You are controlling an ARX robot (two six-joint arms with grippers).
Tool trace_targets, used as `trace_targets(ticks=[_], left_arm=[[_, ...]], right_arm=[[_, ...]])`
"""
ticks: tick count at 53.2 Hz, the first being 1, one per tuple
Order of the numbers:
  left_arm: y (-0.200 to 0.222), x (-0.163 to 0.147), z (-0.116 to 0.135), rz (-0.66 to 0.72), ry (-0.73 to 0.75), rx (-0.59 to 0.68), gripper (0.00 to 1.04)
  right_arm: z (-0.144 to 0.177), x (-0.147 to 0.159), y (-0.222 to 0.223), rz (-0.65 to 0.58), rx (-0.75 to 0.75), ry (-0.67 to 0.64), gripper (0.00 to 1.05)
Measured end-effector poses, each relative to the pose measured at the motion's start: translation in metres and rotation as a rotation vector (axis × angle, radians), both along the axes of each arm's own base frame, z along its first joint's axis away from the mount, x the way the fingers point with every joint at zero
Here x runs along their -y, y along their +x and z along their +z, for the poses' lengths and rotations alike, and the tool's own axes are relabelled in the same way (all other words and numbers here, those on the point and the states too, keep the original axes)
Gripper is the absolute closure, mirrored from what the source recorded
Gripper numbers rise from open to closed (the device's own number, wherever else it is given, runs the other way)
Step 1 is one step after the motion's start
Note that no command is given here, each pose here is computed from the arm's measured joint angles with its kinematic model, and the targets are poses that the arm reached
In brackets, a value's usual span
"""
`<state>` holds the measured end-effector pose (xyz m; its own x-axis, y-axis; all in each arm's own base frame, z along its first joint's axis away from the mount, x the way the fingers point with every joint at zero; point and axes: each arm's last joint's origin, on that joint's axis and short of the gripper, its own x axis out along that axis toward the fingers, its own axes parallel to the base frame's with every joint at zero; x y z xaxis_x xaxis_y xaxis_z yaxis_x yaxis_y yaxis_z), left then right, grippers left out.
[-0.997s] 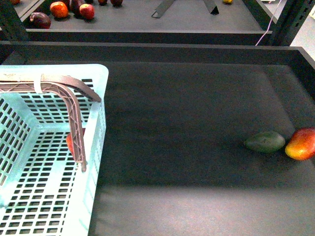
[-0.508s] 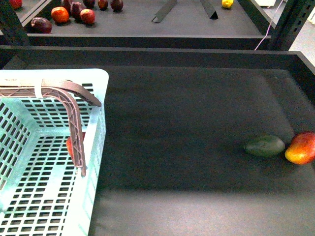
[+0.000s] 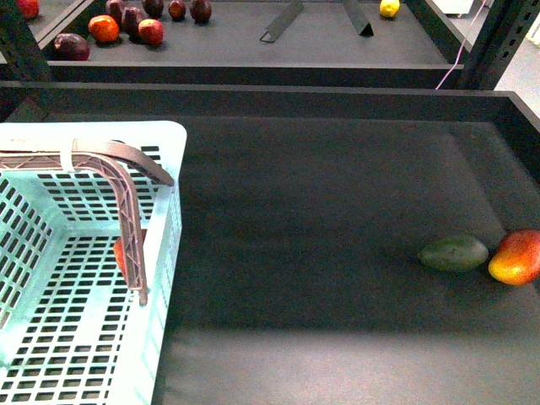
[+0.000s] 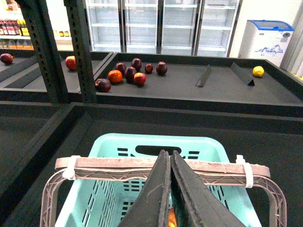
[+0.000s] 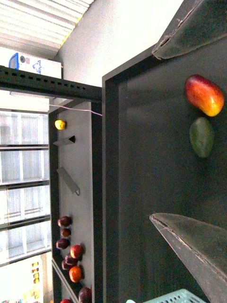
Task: Pick apple with right arm and hold basket with left
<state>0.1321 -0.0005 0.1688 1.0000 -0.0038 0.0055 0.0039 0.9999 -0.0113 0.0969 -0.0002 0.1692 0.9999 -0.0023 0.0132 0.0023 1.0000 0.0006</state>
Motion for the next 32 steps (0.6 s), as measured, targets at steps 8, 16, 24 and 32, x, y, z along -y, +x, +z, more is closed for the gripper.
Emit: trace_targets(ticks=[8,16,24,32], left_arm=[[-0.005,0.000,0.001,0.000,0.000,0.003,1.01],[-0.011,0.000,0.002,0.000,0.000,0.008,1.01],[-0.015,0.000,0.003,0.000,0.000,0.010,1.01],[-0.018,0.000,0.003,0.000,0.000,0.009,1.01]], right_arm=[[0.000,0.000,0.000,0.000,0.000,0.000,0.09],[0.000,0.000,0.000,0.000,0.000,0.000,0.09],[0.000,0.000,0.000,0.000,0.000,0.000,0.09],[0.000,0.000,0.000,0.000,0.000,0.000,0.09]])
